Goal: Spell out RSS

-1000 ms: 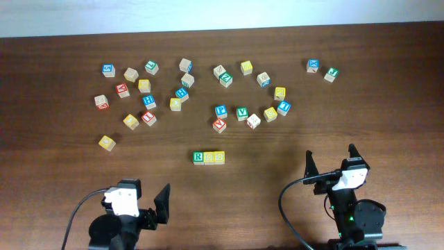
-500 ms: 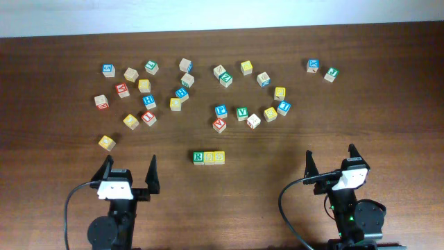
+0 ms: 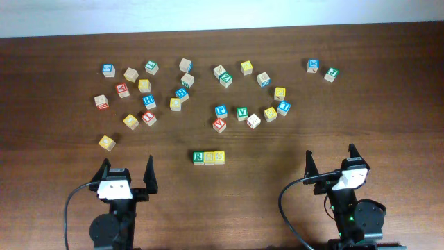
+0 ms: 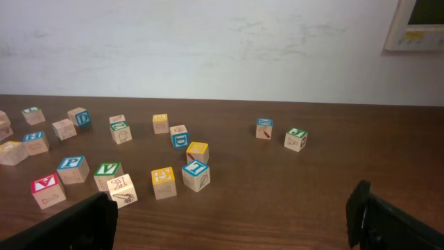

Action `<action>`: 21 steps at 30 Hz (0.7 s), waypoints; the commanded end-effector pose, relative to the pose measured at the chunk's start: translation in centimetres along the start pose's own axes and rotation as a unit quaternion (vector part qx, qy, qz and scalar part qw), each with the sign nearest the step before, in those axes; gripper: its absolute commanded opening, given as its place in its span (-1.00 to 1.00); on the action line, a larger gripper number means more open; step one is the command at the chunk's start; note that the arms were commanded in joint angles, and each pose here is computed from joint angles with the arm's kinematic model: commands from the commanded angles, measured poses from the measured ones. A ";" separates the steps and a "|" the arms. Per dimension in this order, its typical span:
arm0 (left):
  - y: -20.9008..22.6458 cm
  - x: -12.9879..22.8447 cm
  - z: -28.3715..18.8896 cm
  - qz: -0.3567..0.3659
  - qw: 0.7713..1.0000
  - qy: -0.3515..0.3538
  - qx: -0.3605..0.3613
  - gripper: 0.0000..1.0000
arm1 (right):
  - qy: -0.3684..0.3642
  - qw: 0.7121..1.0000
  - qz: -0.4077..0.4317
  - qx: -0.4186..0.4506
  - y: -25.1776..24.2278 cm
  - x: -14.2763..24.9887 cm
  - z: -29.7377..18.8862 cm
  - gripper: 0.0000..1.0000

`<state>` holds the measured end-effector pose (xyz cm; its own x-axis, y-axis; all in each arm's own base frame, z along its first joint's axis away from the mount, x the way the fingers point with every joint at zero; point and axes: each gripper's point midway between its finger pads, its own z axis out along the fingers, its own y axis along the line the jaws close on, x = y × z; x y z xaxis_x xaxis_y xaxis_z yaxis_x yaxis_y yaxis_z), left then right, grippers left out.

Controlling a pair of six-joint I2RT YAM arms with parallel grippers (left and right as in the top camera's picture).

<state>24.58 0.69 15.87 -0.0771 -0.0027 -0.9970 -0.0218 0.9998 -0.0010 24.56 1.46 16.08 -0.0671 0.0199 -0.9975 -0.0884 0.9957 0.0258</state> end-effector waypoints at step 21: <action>0.5 0.3 0.0 0.004 1.000 0.001 -0.012 0.98 | 0.002 1.000 -0.002 -0.002 0.1 0.3 0.0 0.97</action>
<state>24.58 0.75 15.86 -0.0775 -0.0027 -0.9970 -0.0252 0.9997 -0.0008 24.56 1.47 16.08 -0.0670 0.0192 -0.9976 -0.0888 0.9957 0.0251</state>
